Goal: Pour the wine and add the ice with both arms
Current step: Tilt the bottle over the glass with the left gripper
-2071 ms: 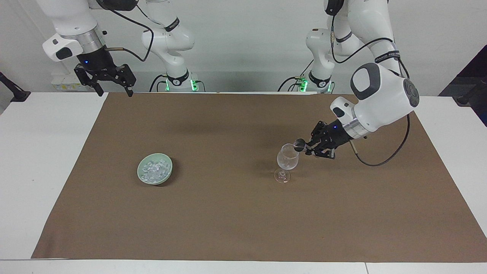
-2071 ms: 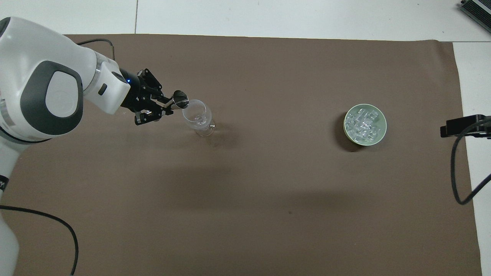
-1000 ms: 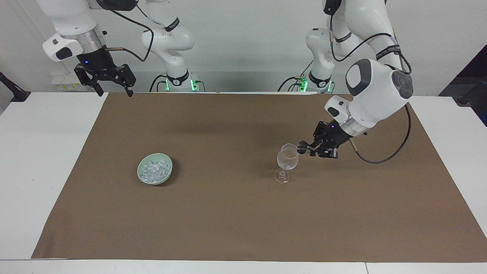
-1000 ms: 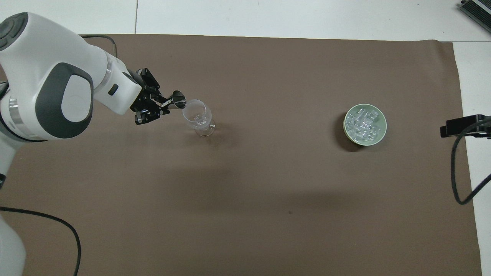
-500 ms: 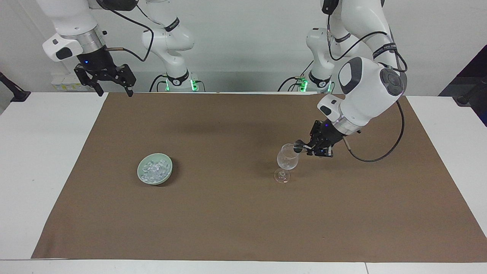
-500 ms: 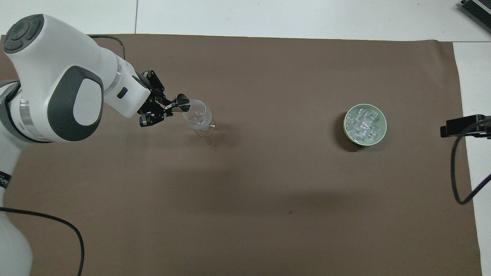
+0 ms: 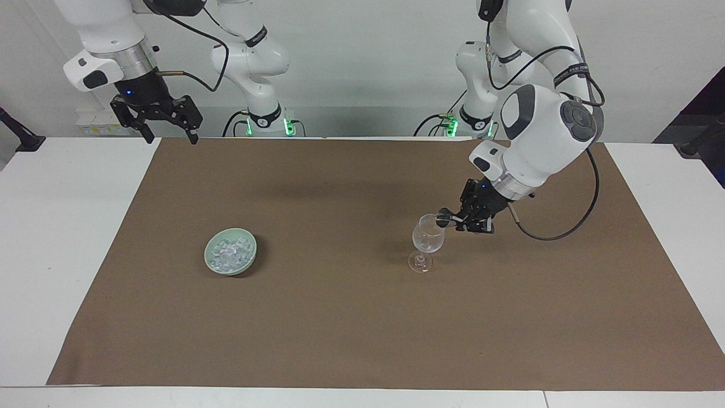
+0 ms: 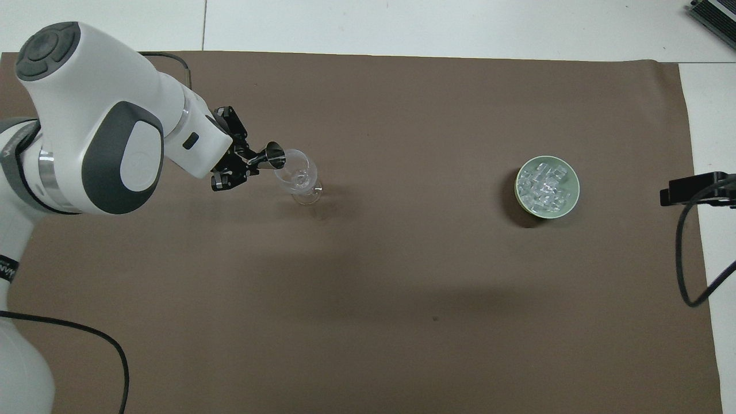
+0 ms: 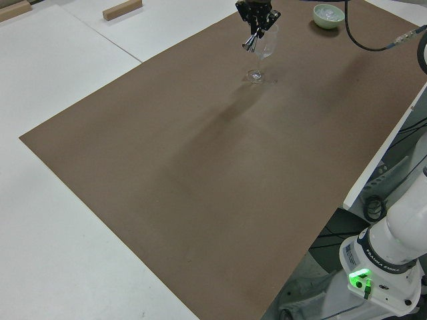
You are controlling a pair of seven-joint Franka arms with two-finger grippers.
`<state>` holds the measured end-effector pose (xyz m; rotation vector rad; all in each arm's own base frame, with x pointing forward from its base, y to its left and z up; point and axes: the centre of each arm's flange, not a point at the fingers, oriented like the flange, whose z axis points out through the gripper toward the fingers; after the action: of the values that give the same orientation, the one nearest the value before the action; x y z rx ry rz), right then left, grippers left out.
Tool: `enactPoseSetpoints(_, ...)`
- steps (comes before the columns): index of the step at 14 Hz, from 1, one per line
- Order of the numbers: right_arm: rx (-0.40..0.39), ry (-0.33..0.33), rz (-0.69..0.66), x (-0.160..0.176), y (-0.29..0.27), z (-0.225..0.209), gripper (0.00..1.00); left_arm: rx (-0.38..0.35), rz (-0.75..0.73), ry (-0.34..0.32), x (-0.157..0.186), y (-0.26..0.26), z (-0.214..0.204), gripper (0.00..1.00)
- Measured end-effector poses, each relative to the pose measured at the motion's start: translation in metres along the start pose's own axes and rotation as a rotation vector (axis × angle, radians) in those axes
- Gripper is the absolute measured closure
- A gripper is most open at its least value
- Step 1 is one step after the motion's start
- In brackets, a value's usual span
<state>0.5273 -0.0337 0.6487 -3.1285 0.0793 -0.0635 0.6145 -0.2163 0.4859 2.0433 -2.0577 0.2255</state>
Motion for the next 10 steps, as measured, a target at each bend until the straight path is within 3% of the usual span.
enactPoseSetpoints(10,0.0,0.0,0.0,0.0,0.0,0.0,0.0,0.026,0.028,-0.061,0.008,0.0005,-0.0057,0.75)
